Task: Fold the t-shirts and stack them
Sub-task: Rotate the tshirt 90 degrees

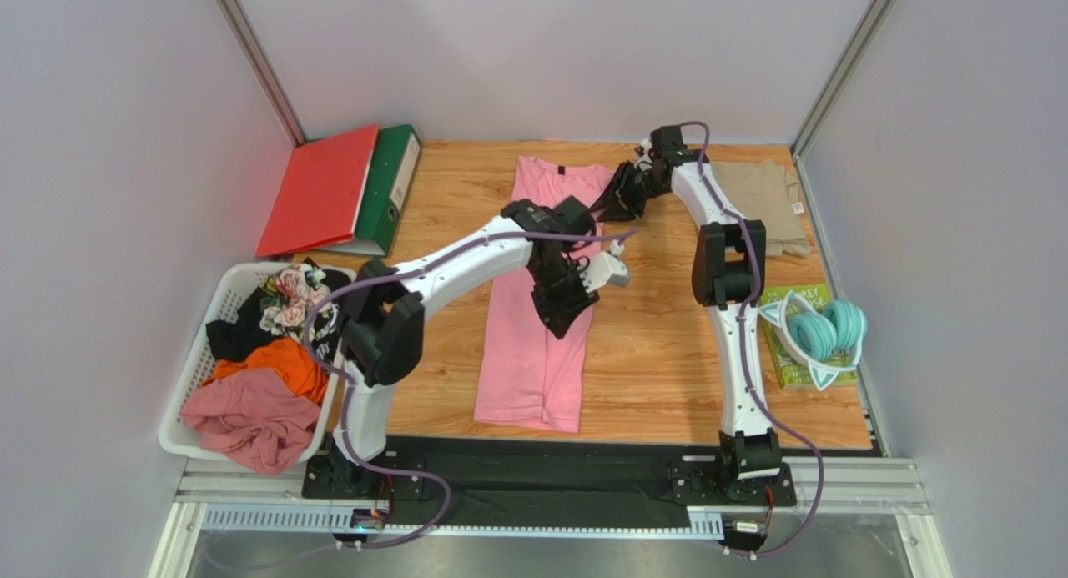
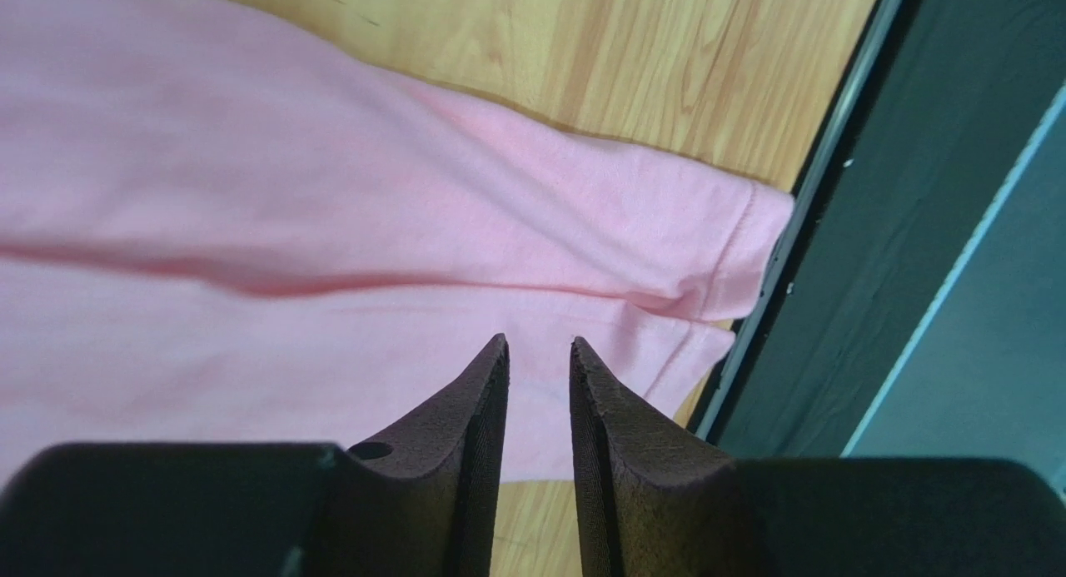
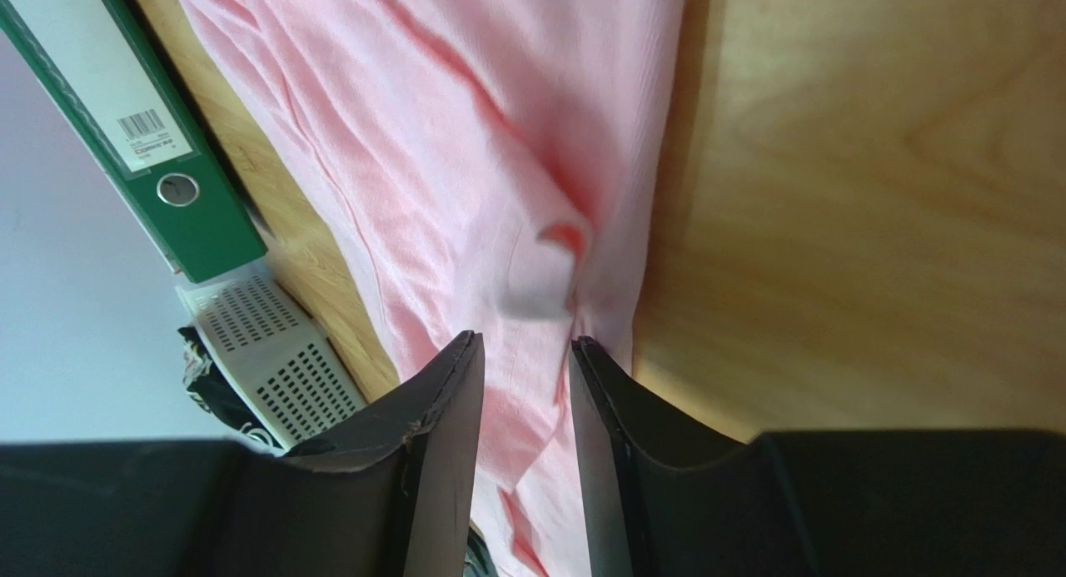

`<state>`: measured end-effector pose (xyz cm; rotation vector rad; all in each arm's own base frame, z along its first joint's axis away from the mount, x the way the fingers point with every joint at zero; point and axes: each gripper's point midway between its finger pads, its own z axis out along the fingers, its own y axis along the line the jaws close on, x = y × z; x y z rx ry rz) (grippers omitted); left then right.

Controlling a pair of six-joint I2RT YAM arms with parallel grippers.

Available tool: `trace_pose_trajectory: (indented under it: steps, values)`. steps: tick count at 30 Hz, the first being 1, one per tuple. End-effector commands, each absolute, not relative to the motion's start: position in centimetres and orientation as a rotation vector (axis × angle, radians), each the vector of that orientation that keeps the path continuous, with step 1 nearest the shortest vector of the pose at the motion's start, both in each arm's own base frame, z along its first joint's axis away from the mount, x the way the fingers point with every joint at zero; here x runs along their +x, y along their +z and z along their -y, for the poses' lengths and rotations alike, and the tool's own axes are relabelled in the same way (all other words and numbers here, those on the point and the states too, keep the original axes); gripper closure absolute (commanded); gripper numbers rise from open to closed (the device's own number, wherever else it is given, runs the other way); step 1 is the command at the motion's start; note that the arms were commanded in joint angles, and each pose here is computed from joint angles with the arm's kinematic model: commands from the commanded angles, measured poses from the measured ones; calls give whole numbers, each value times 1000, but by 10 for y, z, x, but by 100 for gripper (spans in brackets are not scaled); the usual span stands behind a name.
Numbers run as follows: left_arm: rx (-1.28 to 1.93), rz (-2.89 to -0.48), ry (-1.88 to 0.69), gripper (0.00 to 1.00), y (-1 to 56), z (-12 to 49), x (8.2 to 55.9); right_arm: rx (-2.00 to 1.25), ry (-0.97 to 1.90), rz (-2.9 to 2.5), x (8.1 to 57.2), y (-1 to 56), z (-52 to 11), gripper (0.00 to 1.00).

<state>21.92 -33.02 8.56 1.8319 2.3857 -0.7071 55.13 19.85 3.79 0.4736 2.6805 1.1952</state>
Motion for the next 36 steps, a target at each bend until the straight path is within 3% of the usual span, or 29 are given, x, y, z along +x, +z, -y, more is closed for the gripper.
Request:
trace_pose_trajectory:
  steps: [1,5,6,9,14,17,20,26,36]
  values:
    - [1573,-2217,-771,68,204,314,243,307,1063,-2577,547,124,-189,62]
    - [1511,-2230,-632,67,223,257,229,264,847,-2647,509,154,-177,56]
    - [1505,-2224,-576,67,221,247,227,193,788,-2628,491,180,-180,53]
    - [1502,-2265,-419,67,201,205,209,179,523,-2724,424,180,-170,46]
    - [1447,-2336,-384,66,179,165,169,224,393,-2791,307,145,-177,46]
    - [1376,-2353,-402,68,171,161,161,233,322,-2825,237,115,-177,38]
    - [1326,-2366,-437,69,158,164,159,222,285,-2849,188,90,-186,45]
    - [1309,-2367,-468,70,143,177,168,111,244,-2888,132,61,-219,48]
    - [1342,-2431,-575,69,117,184,151,19,301,-2910,106,48,-269,48]
